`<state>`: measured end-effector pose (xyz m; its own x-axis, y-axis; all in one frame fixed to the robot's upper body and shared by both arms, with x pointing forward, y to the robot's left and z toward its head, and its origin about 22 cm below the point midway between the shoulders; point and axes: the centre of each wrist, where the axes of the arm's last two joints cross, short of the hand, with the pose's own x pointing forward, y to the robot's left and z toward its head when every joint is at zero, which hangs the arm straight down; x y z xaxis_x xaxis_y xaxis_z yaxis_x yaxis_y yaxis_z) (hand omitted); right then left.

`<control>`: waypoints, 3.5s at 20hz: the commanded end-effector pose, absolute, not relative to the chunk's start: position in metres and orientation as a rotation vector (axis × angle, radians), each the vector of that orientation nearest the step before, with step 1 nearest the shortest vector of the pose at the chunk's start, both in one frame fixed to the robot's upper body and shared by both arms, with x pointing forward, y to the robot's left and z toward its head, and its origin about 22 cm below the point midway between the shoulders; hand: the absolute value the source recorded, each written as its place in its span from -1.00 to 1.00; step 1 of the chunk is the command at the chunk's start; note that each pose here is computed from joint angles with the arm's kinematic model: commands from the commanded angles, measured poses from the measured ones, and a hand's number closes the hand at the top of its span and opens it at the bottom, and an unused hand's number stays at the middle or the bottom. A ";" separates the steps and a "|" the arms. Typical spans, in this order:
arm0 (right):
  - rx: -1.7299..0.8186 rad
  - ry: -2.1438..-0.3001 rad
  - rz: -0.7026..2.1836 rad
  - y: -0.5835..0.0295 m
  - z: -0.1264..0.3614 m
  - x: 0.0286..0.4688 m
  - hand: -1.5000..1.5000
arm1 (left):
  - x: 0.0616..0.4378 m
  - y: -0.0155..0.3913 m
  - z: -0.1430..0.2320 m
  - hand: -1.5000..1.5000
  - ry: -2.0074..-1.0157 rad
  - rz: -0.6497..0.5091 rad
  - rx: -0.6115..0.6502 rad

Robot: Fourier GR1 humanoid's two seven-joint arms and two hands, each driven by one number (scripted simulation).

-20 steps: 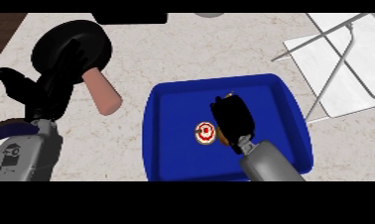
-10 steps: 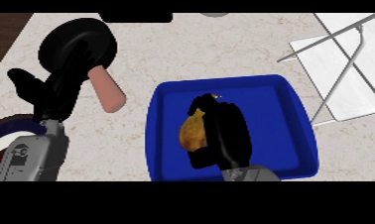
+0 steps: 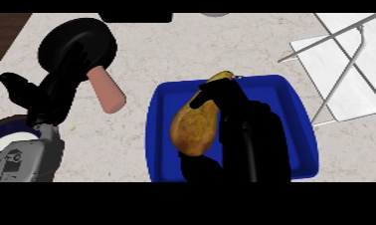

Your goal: Pick the pear from the tray and place it in the tiered shelf

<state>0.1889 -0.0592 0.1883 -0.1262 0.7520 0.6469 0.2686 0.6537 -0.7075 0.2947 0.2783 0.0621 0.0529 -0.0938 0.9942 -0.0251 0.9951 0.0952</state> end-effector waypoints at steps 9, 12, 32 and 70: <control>-1.080 -1.526 0.305 -0.121 0.264 0.200 1.00 | 0.303 0.281 0.065 0.00 -1.528 -0.044 0.107; -1.163 -1.467 0.270 -0.151 0.265 0.215 1.00 | 0.293 0.288 0.071 0.00 -1.511 -0.041 0.101; -1.149 -1.440 0.101 -0.328 0.241 0.214 1.00 | 0.296 0.291 0.063 0.00 -1.531 -0.036 0.113; -0.989 -1.493 -0.208 -0.525 0.260 0.151 -1.00 | 0.291 0.284 0.080 0.00 -1.527 -0.028 0.121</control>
<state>0.1859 -0.4984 0.2362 0.1513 0.4603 0.8748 0.6868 0.5875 -0.4279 0.2963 0.2832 0.0690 0.0462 -0.0869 0.9951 -0.0394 0.9953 0.0888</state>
